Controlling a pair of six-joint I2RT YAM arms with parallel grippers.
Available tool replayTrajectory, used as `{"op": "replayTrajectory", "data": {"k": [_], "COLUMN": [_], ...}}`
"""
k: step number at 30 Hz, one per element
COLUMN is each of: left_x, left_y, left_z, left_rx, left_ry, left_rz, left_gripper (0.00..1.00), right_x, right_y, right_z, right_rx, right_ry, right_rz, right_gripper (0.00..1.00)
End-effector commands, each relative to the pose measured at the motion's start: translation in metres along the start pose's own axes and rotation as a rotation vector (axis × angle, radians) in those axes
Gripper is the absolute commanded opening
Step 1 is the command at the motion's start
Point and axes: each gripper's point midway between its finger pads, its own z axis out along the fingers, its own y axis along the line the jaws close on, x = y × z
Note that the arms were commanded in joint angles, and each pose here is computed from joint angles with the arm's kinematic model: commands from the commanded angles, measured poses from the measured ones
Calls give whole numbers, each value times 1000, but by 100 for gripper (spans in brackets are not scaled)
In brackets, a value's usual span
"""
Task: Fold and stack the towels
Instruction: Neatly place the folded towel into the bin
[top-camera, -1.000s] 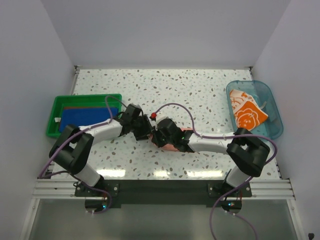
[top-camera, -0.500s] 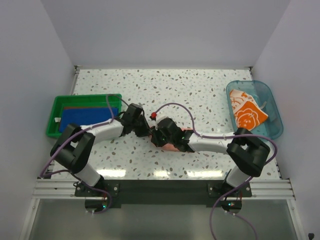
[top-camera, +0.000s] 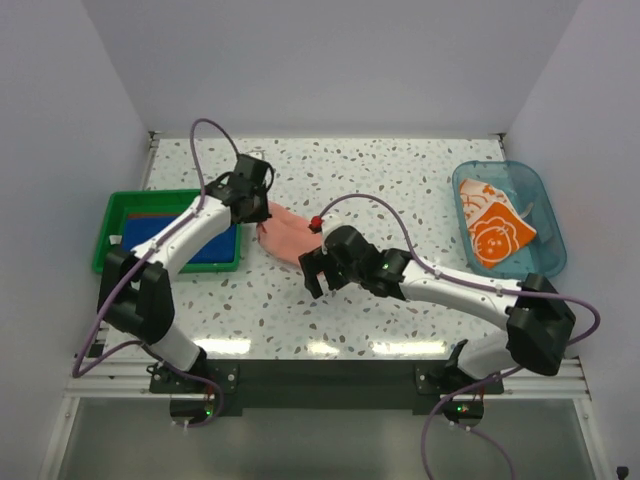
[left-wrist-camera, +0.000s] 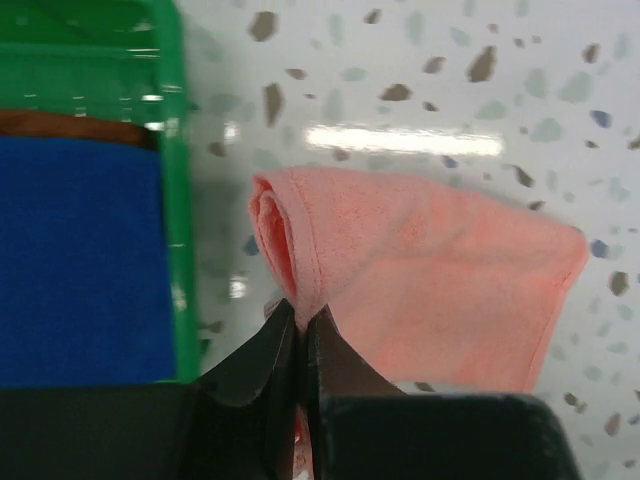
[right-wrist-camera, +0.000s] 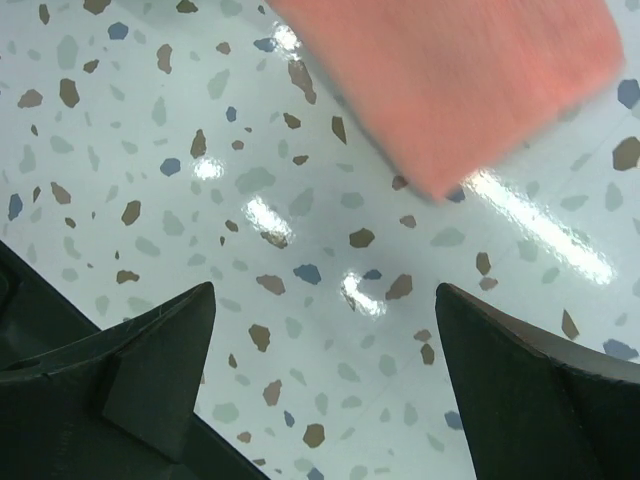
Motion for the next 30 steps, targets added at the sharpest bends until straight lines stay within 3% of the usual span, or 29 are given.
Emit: {"op": "replayTrajectory", "data": {"k": [1,15,20,30], "left_x": [-14,-44,-64,-60], "left_y": [80,210,225,257], "left_z": [-34,-92,-96,-89], "left_rx": [-293,-844,-909,-1027], "left_ry": [29,0,-52,-24], "left_rz": [134,192,165,167], "left_gripper": [0,0,0,0], "right_x": [0,-9,-4,2], "right_y": [-13,-26,-27,-39], "right_z": [-23,-38,-40,-44], "right_rx": [58,112,111,149], "right_ry": [28,19,26,37], "right_rz": [-20,-73,-78,-85], "right_gripper": [95,99,99,99]}}
